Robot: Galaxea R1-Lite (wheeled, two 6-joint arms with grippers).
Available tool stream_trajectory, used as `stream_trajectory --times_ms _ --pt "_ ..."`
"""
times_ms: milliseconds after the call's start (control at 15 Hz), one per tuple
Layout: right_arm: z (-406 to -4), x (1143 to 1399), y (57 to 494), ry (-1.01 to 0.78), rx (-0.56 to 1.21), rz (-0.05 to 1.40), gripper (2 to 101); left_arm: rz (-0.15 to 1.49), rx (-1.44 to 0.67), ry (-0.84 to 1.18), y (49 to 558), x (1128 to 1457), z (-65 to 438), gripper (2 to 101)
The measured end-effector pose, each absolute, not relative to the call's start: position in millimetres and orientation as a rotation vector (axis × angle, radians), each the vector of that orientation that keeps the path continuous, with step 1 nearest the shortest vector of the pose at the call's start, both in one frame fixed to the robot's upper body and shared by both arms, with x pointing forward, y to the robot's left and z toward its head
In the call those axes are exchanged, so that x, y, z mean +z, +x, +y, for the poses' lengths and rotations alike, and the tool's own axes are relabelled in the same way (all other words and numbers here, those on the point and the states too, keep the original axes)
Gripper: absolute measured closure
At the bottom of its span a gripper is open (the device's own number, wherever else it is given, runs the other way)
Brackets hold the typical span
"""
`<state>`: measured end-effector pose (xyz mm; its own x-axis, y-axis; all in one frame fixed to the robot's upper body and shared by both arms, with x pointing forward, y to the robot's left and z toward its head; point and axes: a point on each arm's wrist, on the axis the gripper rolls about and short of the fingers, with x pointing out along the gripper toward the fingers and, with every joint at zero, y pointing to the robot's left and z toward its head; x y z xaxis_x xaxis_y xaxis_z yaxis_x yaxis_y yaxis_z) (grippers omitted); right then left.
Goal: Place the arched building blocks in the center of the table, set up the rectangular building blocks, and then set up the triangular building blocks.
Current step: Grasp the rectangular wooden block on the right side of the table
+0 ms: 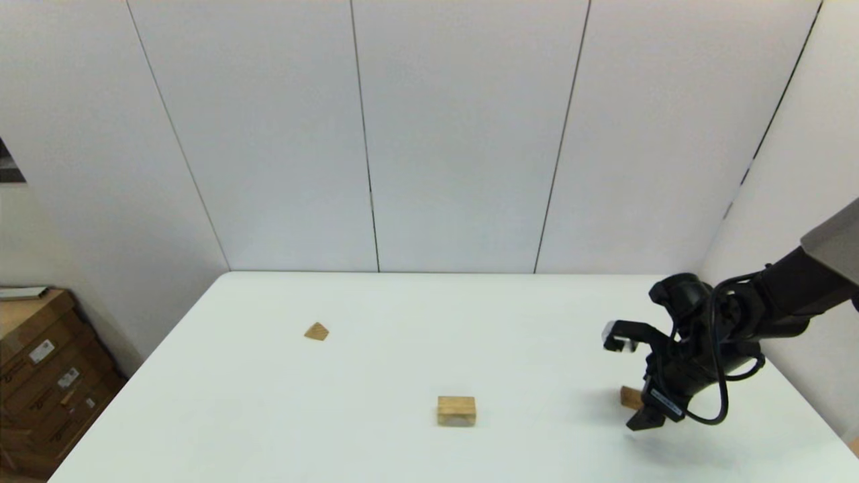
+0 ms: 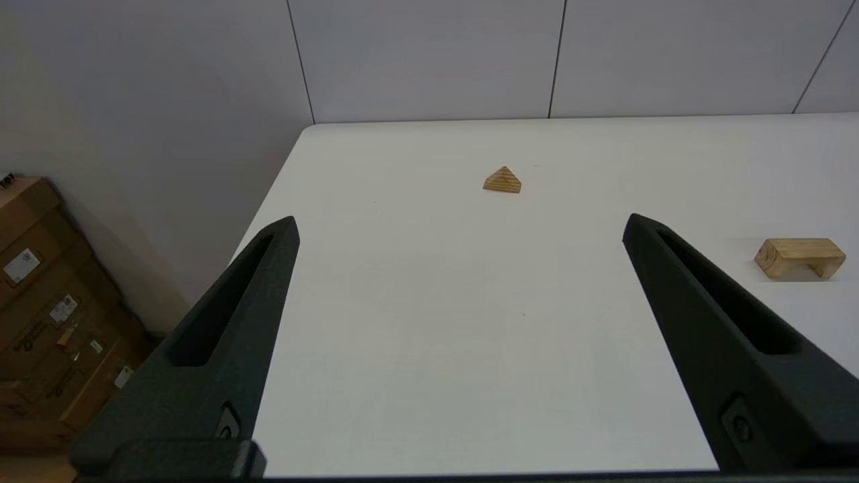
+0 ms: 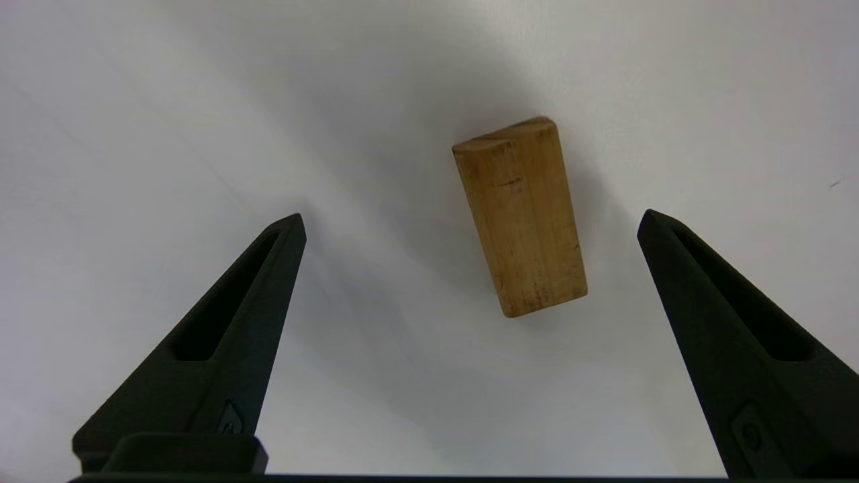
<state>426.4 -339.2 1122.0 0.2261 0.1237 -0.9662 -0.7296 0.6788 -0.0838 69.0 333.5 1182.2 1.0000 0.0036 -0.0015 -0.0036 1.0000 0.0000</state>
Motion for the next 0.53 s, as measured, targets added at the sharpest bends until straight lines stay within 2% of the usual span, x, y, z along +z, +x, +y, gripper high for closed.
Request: stream_trajectory --times_ms 533 --pt "-346.8 1112.5 431.4 -0.618 0.597 1.217 4.3 0.002 0.004 0.000 69.0 1182.1 333.5 5.4"
